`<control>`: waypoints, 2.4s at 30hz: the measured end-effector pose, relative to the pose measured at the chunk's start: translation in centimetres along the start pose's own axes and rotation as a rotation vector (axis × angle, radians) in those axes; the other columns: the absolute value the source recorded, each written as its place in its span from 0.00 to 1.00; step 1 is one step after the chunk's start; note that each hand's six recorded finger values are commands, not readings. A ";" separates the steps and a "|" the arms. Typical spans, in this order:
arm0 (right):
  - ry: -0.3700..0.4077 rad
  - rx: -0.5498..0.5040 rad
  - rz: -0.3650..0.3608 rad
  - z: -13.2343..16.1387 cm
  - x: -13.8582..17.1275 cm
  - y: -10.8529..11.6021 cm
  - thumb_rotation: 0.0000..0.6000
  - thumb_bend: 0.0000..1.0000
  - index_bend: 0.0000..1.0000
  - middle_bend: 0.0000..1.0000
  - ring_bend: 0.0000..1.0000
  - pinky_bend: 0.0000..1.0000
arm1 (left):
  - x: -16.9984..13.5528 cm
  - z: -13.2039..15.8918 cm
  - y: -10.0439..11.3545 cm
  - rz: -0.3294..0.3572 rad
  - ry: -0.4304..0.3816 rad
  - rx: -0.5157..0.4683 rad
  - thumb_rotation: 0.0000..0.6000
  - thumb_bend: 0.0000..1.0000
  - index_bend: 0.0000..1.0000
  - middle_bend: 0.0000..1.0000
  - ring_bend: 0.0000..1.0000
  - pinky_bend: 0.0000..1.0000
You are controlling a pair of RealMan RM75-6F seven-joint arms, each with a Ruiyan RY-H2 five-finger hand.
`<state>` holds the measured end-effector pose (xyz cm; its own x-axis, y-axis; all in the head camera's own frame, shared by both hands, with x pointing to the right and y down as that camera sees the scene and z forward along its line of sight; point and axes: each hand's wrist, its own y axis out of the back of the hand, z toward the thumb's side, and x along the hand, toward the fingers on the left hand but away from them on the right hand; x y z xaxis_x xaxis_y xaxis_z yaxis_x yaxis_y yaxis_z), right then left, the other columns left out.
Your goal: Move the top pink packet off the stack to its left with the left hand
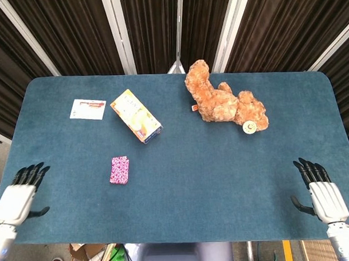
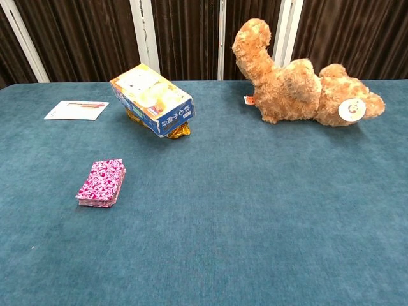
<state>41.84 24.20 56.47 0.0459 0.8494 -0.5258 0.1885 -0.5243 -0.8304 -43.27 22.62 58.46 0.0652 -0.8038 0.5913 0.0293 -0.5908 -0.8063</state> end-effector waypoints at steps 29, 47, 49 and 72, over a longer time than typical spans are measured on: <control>-0.001 -0.034 0.009 -0.2 -0.1 0.1 1.00 0.36 0.00 0.00 0.00 0.05 | 12.9 15.5 -4.1 -0.270 -0.024 0.071 1.00 0.28 0.03 0.00 0.00 0.00; -0.004 -0.044 0.012 -0.2 0.0 0.1 1.00 0.36 0.00 0.00 0.00 0.05 | 14.1 18.3 -5.9 -0.309 -0.022 0.099 1.00 0.28 0.08 0.00 0.00 0.00; -0.004 -0.044 0.012 -0.2 0.0 0.1 1.00 0.36 0.00 0.00 0.00 0.05 | 14.2 18.5 -5.9 -0.308 -0.023 0.096 1.00 0.28 0.08 0.00 0.00 0.00; -0.005 -0.047 0.009 -0.2 0.0 0.2 1.00 0.36 0.00 0.00 0.00 0.05 | 13.8 19.6 -4.0 -0.247 -0.068 0.036 1.00 0.47 0.50 0.00 0.00 0.00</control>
<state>42.12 24.14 56.33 0.0429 0.8442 -0.5343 0.2338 -0.5284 -0.8161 -22.92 15.25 69.51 0.1189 -0.6284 0.7688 0.0880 -0.7645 -0.6385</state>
